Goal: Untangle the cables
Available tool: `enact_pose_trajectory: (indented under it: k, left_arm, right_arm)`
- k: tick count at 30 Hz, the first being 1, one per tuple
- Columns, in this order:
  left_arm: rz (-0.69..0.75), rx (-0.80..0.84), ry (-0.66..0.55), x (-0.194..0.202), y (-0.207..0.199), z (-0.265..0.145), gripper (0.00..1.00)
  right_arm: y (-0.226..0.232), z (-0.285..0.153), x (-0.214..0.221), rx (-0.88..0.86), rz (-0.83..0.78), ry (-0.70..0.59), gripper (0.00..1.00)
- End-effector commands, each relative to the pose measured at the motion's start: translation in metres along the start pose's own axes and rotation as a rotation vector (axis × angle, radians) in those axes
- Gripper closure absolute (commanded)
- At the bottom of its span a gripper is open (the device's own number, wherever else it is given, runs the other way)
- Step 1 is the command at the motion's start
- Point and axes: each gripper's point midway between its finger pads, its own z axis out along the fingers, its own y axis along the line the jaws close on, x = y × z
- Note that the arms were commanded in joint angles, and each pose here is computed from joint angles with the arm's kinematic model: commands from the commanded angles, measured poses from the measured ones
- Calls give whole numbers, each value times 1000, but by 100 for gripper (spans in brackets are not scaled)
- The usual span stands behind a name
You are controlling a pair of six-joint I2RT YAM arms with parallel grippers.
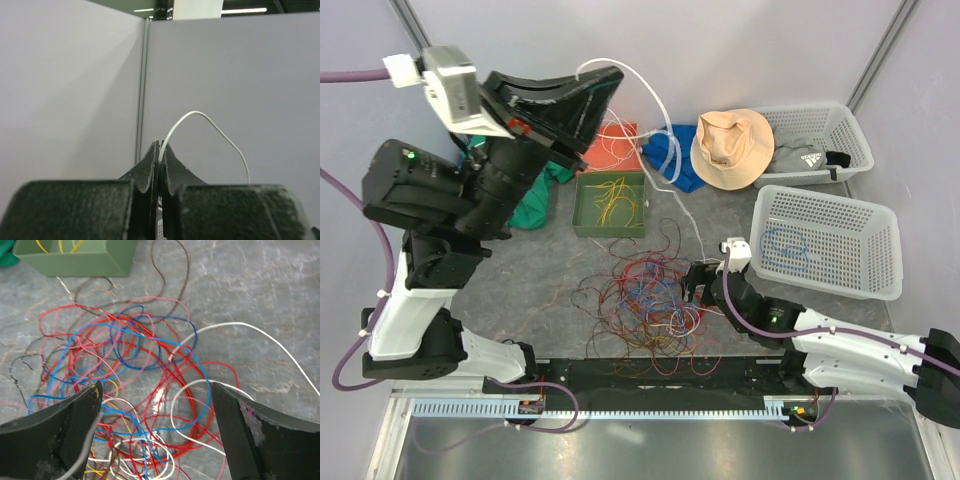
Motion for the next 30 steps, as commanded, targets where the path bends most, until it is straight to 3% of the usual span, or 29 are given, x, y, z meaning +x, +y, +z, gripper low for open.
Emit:
enact_pose_trajectory:
  k: [1, 6, 10, 16, 23, 30]
  left_arm:
    - [51, -24, -71, -27, 8, 1, 98]
    - [71, -49, -13, 0, 11, 1, 98]
    - [112, -125, 55, 33, 25, -4, 98]
    - [155, -264, 43, 31, 55, -24, 98]
    - [197, -307, 43, 31, 65, -31, 98]
    - [207, -317, 65, 43, 67, -32, 98]
  right_arm:
    - [-12, -5, 5, 34, 24, 12, 2]
    - [16, -30, -49, -102, 94, -110, 2]
    - [23, -48, -86, -111, 79, -159, 2]
    - [27, -66, -106, -134, 62, -161, 2]
    - [72, -67, -52, -374, -33, 83, 2]
    - [77, -44, -9, -381, -76, 193, 3]
